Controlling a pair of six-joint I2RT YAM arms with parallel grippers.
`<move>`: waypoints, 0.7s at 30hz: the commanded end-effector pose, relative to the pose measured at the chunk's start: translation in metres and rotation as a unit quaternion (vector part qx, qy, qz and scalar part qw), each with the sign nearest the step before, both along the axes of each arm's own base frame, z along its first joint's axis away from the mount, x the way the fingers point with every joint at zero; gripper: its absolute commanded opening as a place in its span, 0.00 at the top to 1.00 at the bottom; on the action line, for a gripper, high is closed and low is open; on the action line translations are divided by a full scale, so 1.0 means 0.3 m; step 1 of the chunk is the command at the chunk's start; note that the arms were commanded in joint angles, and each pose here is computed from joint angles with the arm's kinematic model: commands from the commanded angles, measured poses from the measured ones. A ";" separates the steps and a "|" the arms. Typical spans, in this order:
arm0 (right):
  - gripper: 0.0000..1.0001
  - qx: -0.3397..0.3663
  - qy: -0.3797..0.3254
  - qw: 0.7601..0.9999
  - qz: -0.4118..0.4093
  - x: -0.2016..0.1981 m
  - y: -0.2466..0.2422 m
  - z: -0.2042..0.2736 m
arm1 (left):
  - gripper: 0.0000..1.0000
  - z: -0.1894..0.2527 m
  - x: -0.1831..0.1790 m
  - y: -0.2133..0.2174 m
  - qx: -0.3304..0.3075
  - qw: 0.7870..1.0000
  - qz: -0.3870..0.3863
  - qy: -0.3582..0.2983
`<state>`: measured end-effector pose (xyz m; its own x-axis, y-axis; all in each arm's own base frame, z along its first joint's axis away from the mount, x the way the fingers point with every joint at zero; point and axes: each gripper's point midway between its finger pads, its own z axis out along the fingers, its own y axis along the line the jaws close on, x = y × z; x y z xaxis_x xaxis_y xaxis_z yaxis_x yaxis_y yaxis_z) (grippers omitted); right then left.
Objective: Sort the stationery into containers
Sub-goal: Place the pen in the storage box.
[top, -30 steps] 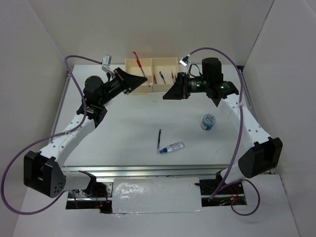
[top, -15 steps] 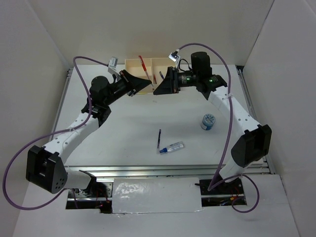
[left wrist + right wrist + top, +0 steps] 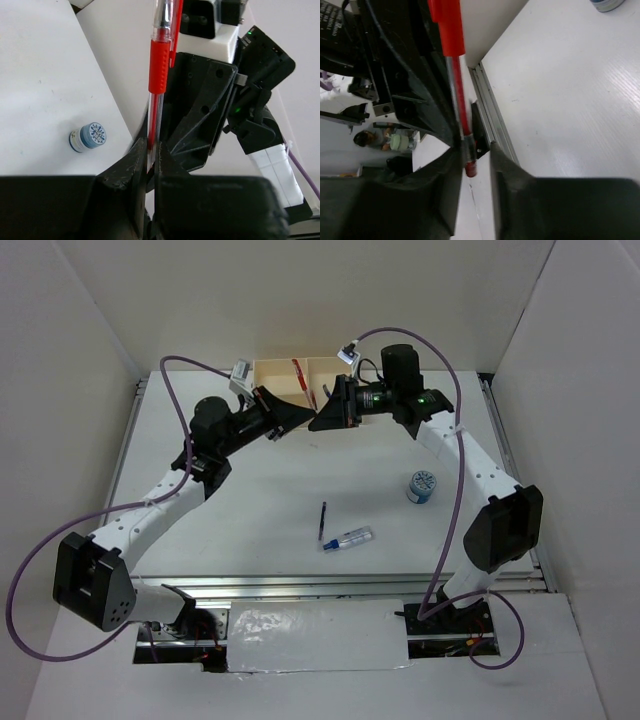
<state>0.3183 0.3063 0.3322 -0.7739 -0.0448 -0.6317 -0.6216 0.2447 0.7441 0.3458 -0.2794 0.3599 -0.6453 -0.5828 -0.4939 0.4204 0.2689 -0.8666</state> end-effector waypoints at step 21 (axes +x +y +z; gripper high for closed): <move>1.00 -0.231 -0.136 0.926 -0.265 0.498 -0.237 -0.188 | 0.01 -0.085 0.170 0.442 0.219 0.965 0.142 -0.036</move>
